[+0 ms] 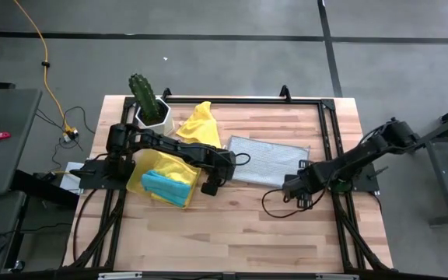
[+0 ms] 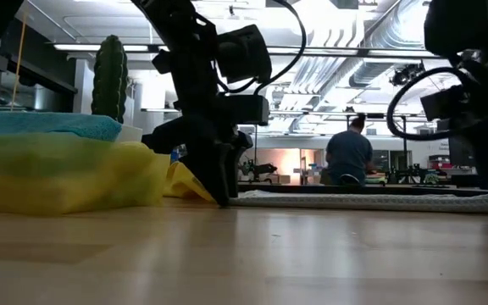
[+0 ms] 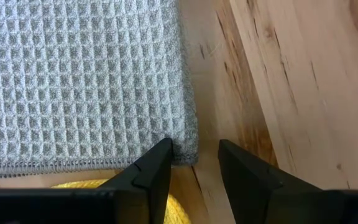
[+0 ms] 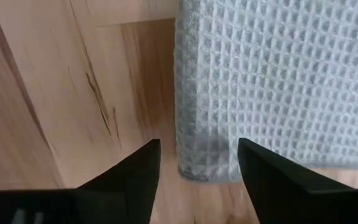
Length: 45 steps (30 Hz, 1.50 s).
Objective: Fold microfiber towels
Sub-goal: Fold the gray microfiber towel
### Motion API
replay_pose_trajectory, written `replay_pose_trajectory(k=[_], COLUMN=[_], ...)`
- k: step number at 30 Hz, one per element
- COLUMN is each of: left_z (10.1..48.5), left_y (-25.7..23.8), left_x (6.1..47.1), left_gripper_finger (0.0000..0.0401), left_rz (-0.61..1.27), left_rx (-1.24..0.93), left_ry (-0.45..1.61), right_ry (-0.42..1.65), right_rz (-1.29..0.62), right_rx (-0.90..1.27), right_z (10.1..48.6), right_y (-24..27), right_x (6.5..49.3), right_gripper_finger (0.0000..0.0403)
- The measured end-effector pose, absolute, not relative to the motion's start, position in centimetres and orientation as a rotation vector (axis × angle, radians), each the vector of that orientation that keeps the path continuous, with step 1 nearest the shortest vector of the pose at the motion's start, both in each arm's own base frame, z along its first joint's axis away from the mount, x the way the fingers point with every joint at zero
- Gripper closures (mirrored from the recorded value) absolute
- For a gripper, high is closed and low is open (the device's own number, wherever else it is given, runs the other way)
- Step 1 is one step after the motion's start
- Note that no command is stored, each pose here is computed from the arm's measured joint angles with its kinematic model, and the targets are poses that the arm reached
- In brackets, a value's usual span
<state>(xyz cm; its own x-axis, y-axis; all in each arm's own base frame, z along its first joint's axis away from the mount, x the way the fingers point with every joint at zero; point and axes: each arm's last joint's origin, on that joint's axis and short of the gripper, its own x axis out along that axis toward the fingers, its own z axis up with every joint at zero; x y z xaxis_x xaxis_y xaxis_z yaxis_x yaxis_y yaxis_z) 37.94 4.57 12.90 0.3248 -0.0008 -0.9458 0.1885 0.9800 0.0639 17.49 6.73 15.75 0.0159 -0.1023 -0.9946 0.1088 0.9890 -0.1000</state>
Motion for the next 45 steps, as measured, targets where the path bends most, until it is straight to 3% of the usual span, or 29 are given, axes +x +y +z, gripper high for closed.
replay_pose_trajectory(k=[10, 22, 31, 45], left_z=[12.9, 13.0, 14.0, 14.6], left_y=[4.6, 4.4, 4.4, 4.4], left_x=[37.9, 37.9, 37.6, 37.4], left_gripper_finger=[0.0275, 0.0275, 0.0275, 0.0275], left_rz=[-0.125, -0.124, -0.110, -0.083], left_rx=[0.173, 0.179, 0.191, 0.216], left_ry=[1.234, 1.233, 1.236, 1.296], right_ry=[1.585, 1.543, 1.406, 1.388], right_rz=[-0.202, -0.139, -0.142, -0.156], right_rx=[0.117, 0.047, 0.090, 0.124], right_z=[12.8, 13.5, 15.3, 15.6], right_y=[6.4, 6.6, 6.4, 6.3], right_x=[15.6, 16.2, 16.0, 15.9], right_gripper_finger=[0.0242, 0.0242, 0.0242, 0.0242])
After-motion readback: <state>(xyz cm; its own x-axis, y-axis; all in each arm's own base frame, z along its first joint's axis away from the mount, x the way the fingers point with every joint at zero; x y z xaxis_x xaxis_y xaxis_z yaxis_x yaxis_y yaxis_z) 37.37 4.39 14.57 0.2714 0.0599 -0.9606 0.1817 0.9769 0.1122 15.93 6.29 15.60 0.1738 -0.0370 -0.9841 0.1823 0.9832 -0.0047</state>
